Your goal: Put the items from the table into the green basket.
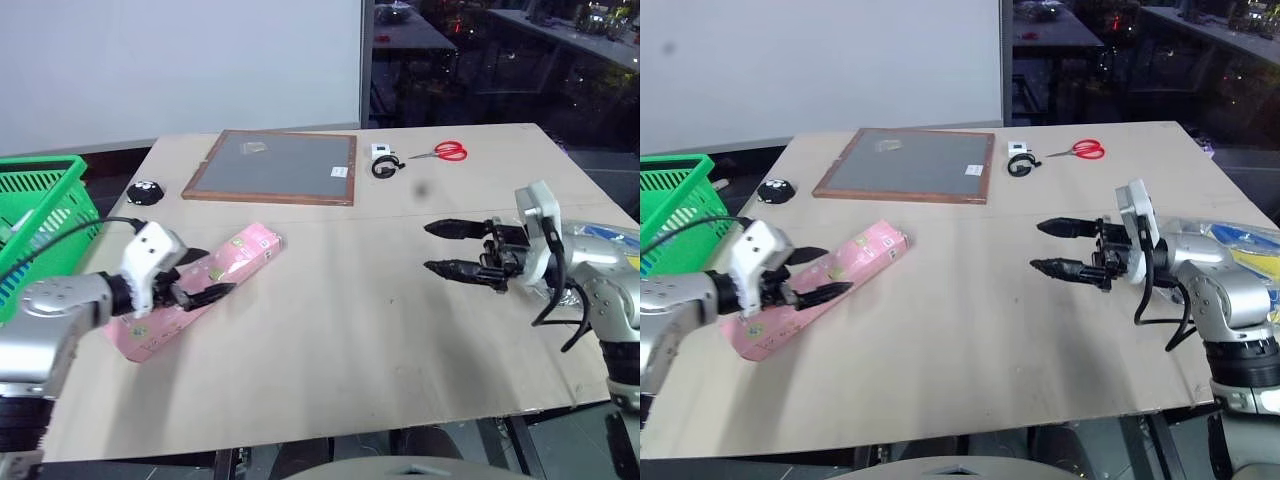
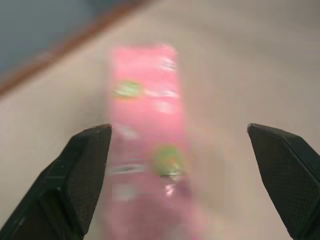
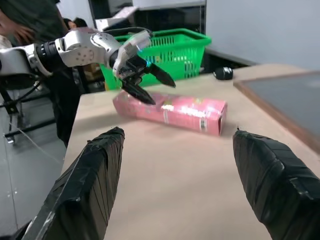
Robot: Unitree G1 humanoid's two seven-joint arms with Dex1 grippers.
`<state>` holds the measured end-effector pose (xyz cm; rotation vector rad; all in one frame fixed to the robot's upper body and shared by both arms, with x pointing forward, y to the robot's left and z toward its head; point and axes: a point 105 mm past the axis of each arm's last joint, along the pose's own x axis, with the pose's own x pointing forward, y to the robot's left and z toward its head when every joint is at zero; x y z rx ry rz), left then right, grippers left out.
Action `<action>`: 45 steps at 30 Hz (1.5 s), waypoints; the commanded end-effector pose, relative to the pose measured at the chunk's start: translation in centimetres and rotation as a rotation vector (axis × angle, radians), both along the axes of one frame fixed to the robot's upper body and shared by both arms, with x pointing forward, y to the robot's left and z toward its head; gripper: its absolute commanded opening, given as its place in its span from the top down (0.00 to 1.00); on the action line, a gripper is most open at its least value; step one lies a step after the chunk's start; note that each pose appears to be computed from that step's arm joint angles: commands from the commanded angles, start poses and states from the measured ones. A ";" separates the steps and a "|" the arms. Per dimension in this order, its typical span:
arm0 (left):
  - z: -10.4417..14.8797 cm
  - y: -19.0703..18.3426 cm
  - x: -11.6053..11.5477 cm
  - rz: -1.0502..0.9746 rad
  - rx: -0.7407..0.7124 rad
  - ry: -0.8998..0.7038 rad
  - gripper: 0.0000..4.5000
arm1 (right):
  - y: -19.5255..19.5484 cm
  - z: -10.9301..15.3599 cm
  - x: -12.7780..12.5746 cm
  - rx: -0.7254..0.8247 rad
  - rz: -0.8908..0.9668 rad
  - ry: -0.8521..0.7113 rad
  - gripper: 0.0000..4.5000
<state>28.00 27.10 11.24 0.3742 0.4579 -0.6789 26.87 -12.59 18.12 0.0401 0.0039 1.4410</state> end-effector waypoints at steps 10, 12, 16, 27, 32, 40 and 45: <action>0.1 1.2 2.6 0.056 0.166 -0.042 0.00 | -0.3 1.5 -1.0 0.028 -0.024 -0.084 0.18; -0.2 1.1 2.5 0.041 0.161 -0.017 0.00 | -0.3 1.4 -0.9 0.028 -0.024 -0.084 0.18; -1.0 1.4 2.5 0.030 0.184 0.024 0.00 | -0.2 1.4 -0.9 0.029 -0.019 -0.082 0.18; -2.8 3.4 2.2 0.109 0.220 0.168 0.17 | -0.1 1.1 -1.2 0.033 -0.010 -0.075 0.18; -2.9 3.8 2.3 0.132 0.237 0.165 0.63 | 0.0 1.3 -1.2 0.054 -0.010 -0.068 0.18; 5.0 4.0 7.2 0.316 0.049 -0.266 0.70 | 0.1 1.8 -1.0 0.084 0.011 -0.076 0.18; 13.6 11.8 8.1 0.787 0.085 -0.685 0.70 | 0.6 3.0 -1.3 0.141 0.067 -0.088 0.18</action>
